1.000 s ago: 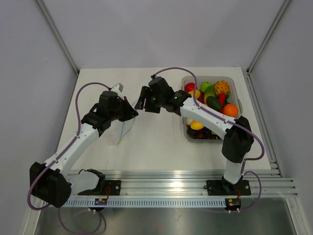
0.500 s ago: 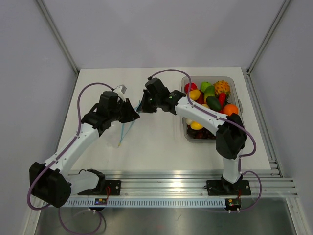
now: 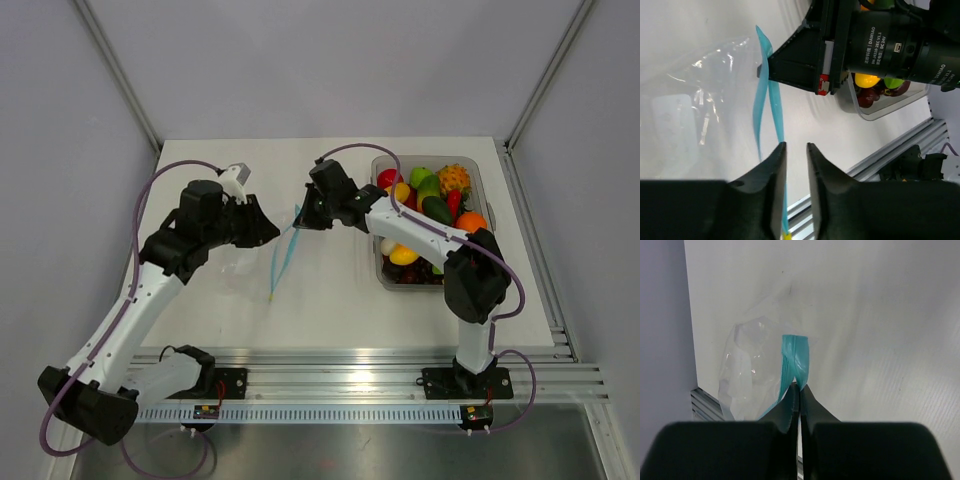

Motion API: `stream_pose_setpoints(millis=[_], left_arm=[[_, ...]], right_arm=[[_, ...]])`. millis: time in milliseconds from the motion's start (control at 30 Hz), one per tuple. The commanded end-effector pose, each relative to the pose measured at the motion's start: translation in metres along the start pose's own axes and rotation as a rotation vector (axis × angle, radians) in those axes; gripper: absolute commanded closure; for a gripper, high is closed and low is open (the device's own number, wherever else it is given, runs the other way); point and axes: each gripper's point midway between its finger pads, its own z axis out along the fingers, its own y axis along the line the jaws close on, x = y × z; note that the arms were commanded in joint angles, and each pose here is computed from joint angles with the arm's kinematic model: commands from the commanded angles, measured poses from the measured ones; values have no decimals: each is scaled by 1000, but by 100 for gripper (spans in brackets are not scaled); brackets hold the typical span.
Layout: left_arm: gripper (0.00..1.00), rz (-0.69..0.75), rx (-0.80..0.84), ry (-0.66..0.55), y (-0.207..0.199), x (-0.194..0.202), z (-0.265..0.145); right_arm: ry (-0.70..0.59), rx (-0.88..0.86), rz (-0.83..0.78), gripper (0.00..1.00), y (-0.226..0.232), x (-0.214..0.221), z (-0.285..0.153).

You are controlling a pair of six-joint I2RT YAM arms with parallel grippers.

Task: Place the food in the zip-top bag and seal the zipper
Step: Open the zipper of the food storage bag at the center of the board.

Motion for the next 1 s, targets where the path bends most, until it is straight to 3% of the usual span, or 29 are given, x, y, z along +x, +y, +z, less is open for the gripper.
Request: stream_pose_setpoints(millis=[0,33,67,100,200,433,700,967], left_arm=[[69,41,-56,-65,3,-17,-13],[51,37,-100,-58,13,-16,-9],[46,38,-124,-36,19,-11,-7],[42,35,-146,-25,24,-9,-4],[41,22,-167,27,32,6,8],[46,4,-124,49,20,20,26],[63,-21,-195,77,35,34,44],[71,-60,-235,72,46,39,56]], right_arm=[[-68,-93,-31,100,26,-17,-29],[-64,-95,-31,100,26,-15,-28],[-67,-98,-31,100,27,-15,-30],[-69,-103,-32,100,28,-16,-31],[-71,-107,-32,100,29,-17,-33],[-78,-106,-31,100,30,-19,-35],[-82,-117,-30,100,34,-20,-40],[-83,-129,-27,100,35,-19,-46]])
